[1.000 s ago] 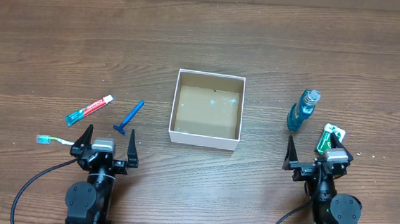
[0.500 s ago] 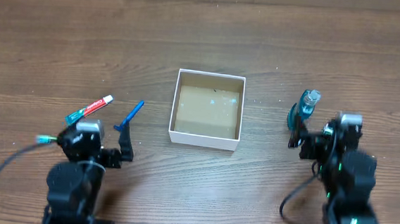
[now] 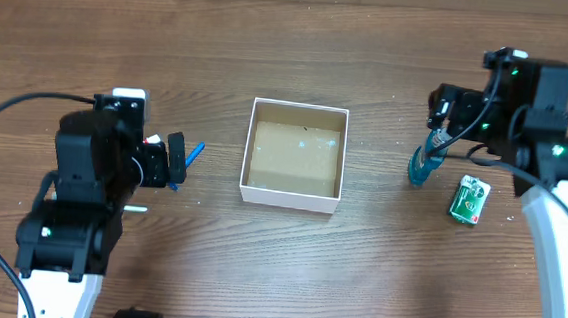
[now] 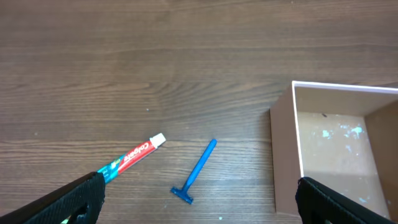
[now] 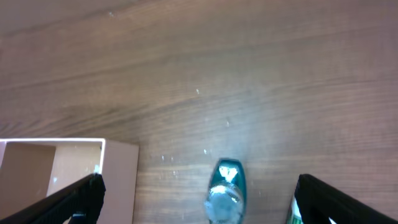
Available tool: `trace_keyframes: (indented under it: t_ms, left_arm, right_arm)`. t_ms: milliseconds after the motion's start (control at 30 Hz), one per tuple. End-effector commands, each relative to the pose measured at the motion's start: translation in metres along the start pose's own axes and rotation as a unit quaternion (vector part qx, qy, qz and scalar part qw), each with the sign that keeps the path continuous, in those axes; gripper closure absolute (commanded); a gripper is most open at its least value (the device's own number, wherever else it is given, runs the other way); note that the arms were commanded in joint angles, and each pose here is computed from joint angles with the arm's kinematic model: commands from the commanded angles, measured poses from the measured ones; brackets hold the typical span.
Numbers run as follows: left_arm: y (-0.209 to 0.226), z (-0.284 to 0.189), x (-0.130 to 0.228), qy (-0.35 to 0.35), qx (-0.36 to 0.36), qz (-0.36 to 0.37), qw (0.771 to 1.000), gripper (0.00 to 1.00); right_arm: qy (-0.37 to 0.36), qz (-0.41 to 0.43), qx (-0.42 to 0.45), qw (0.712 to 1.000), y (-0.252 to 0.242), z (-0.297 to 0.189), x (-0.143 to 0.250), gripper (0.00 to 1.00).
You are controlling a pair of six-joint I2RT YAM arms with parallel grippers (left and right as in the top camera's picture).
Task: Pack container
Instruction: 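Reach the right gripper to the blue mouthwash bottle and grasp its neck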
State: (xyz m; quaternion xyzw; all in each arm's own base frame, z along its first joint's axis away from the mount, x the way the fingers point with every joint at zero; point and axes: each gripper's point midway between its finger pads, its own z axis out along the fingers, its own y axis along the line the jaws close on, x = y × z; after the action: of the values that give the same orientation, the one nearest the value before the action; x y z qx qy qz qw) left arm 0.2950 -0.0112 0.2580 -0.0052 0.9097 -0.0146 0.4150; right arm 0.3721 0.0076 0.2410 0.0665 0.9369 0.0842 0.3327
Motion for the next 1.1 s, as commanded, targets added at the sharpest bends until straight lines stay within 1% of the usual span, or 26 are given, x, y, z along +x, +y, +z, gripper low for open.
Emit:
trace_keyframes:
  t_ms: [0,33,167,267,400,667,767,933,1067]
  left_arm:
    - [-0.014,-0.016,-0.019,-0.010,0.041,-0.006,0.999,0.00]
    - [-0.018,-0.017,-0.020,-0.012,0.055,-0.006,0.998,0.00]
    - [-0.019,-0.016,-0.018,-0.006,0.057,-0.006,0.998,0.00]
    - [-0.019,-0.016,-0.014,0.002,0.056,-0.006,0.998,0.00]
    - [-0.019,-0.016,-0.014,0.002,0.056,-0.006,0.998,0.00]
    - [-0.019,-0.016,-0.012,0.006,0.056,-0.007,0.998,0.00]
    - [-0.019,-0.016,-0.012,0.006,0.056,-0.007,0.998,0.00]
    - [-0.019,-0.016,-0.011,0.007,0.056,-0.007,0.998,0.00]
    - [-0.019,-0.016,-0.009,0.011,0.056,-0.007,0.998,0.00]
  right_arm:
    - [0.000,0.018,-0.031,0.999,0.002,-0.015,-0.008,0.00]
    - [-0.003,0.018,-0.031,0.999,0.002,-0.015,-0.009,0.00]
    - [0.011,0.022,-0.002,1.000,-0.008,-0.009,-0.004,0.00]
    - [0.067,0.036,0.040,0.996,-0.026,0.009,0.018,0.00]
    - [0.139,0.043,0.050,0.988,-0.033,0.038,0.043,0.00]
    - [0.211,0.043,0.054,0.975,-0.040,0.081,0.070,0.00]
    - [0.224,0.036,0.049,0.973,-0.034,0.092,0.076,0.00]
    - [0.227,0.011,0.047,0.973,-0.020,0.097,0.079,0.04]
    - [0.226,0.012,0.047,0.973,-0.019,0.098,0.079,0.06]
